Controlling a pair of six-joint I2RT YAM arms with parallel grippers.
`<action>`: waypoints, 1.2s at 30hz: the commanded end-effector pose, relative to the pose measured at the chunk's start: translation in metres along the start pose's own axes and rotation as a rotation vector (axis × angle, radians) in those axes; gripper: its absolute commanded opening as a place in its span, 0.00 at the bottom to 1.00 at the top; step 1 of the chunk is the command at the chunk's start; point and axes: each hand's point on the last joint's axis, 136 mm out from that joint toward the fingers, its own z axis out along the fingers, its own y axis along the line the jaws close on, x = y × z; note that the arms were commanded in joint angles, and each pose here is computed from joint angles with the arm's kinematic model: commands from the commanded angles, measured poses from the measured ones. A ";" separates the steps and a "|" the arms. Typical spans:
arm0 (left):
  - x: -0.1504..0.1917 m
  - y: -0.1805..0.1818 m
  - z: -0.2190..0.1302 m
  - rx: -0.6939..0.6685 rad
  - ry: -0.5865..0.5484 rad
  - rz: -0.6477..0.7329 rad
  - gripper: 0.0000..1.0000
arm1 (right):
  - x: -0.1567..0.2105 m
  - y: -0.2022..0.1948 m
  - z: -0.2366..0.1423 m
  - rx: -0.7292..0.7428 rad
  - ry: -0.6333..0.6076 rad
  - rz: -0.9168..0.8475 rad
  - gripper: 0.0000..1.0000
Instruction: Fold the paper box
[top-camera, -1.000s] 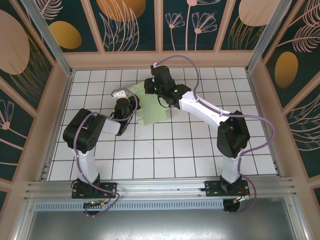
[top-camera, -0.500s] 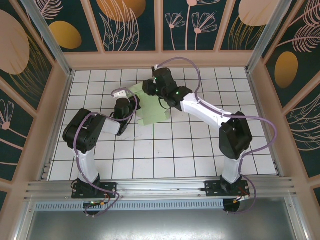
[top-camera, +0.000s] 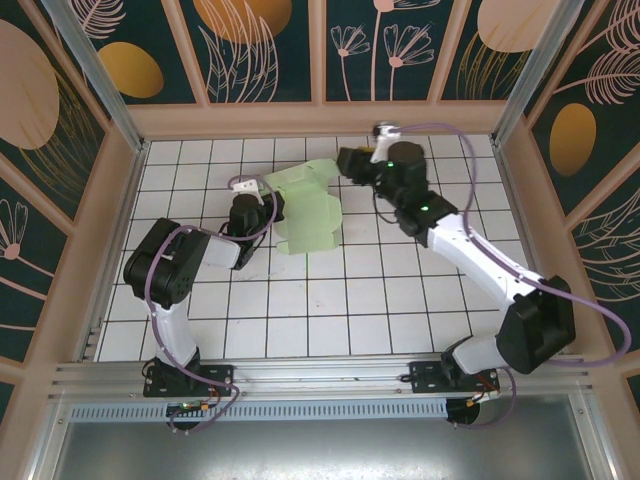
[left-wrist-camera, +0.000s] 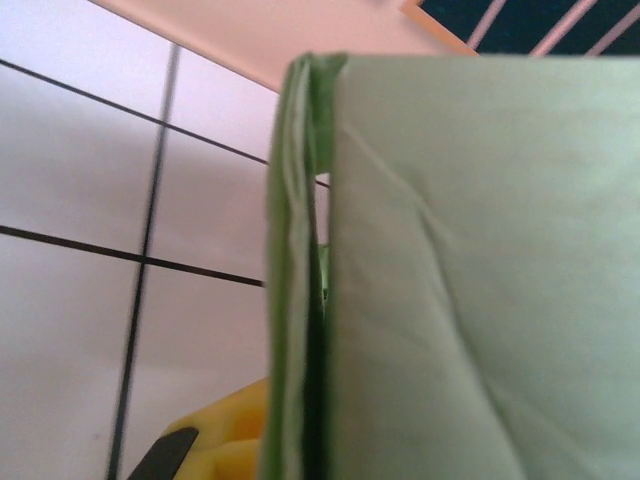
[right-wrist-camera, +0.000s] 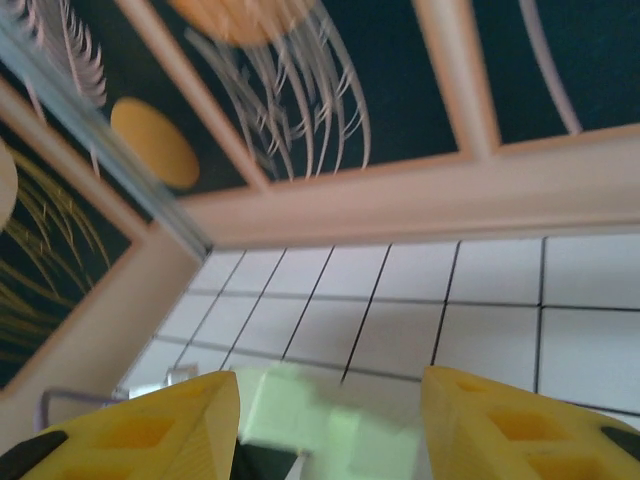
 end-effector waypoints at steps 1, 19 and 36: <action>-0.018 -0.041 -0.004 0.158 0.002 0.081 0.00 | -0.002 -0.010 -0.002 -0.069 0.014 0.043 0.51; -0.019 -0.053 0.007 0.154 0.092 0.014 0.00 | 0.082 0.015 0.028 -0.242 0.339 -0.176 0.38; -0.016 -0.066 0.009 0.213 0.146 0.012 0.00 | 0.101 0.011 0.053 -0.125 0.379 -0.384 0.35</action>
